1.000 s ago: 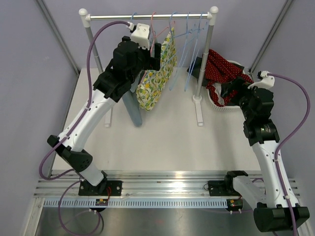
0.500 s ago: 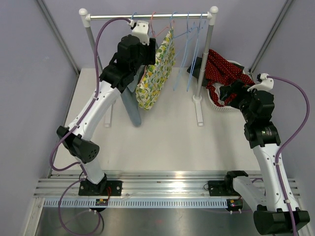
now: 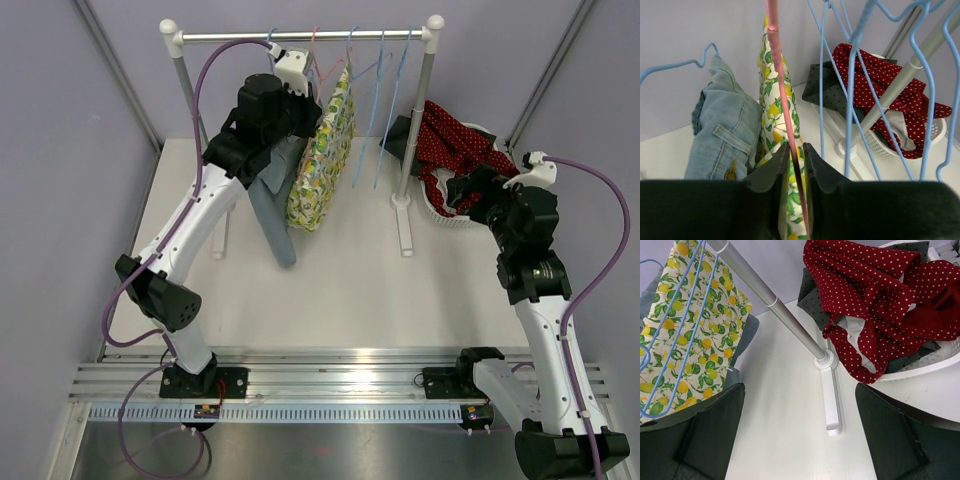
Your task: Remove the skirt from the hanger
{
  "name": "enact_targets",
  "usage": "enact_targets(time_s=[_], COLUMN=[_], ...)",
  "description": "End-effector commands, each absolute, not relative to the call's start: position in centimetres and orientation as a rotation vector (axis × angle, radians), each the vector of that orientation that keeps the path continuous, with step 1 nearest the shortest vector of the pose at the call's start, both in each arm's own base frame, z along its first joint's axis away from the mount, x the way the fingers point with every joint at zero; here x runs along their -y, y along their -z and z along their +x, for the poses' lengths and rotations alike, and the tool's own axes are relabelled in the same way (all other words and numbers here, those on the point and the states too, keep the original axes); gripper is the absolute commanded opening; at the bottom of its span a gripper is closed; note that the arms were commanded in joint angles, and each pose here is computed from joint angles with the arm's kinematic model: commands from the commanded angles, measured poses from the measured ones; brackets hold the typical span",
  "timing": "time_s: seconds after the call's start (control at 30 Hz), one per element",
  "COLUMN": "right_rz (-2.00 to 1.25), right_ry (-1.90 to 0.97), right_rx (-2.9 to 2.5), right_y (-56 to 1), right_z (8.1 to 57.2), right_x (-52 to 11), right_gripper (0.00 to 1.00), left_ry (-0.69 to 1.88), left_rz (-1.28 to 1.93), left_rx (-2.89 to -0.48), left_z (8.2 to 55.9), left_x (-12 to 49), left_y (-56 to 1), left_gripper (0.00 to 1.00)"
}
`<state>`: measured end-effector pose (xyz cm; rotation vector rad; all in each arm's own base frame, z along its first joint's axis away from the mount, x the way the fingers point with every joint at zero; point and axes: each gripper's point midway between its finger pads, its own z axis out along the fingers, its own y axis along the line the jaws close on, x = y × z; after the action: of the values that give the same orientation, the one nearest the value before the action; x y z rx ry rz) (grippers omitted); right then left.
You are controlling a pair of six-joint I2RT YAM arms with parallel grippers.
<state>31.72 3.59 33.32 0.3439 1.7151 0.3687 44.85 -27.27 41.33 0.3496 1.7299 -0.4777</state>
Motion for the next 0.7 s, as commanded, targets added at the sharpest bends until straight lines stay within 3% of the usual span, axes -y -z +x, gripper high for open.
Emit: enact_targets(time_s=[0.0,0.03,0.33,0.67], right_rz=[0.32,0.321,0.292,-0.053], right_ry=[-0.391,-0.39,-0.427,-0.691], right_rx=[-1.667,-1.673,-1.609,-1.466], right_y=[-35.3,-35.2,-38.6,-47.0], right_z=[30.9,30.7,29.2,28.6], right_x=[-3.9,-3.9,-4.3,-10.2], right_gripper=[0.99,0.99,1.0,0.99], left_ry=[0.55,0.527,0.473,0.485], left_rz=[0.357,0.334,0.275,0.228], left_rx=[-1.659,-1.669,-1.568,-1.428], left_z=[44.3,44.4,41.8,37.0], left_x=[27.7,27.2,24.0,21.1], left_y=[-44.0,-44.0,-50.5,-58.2], left_gripper=[0.03,0.0,0.0,0.0])
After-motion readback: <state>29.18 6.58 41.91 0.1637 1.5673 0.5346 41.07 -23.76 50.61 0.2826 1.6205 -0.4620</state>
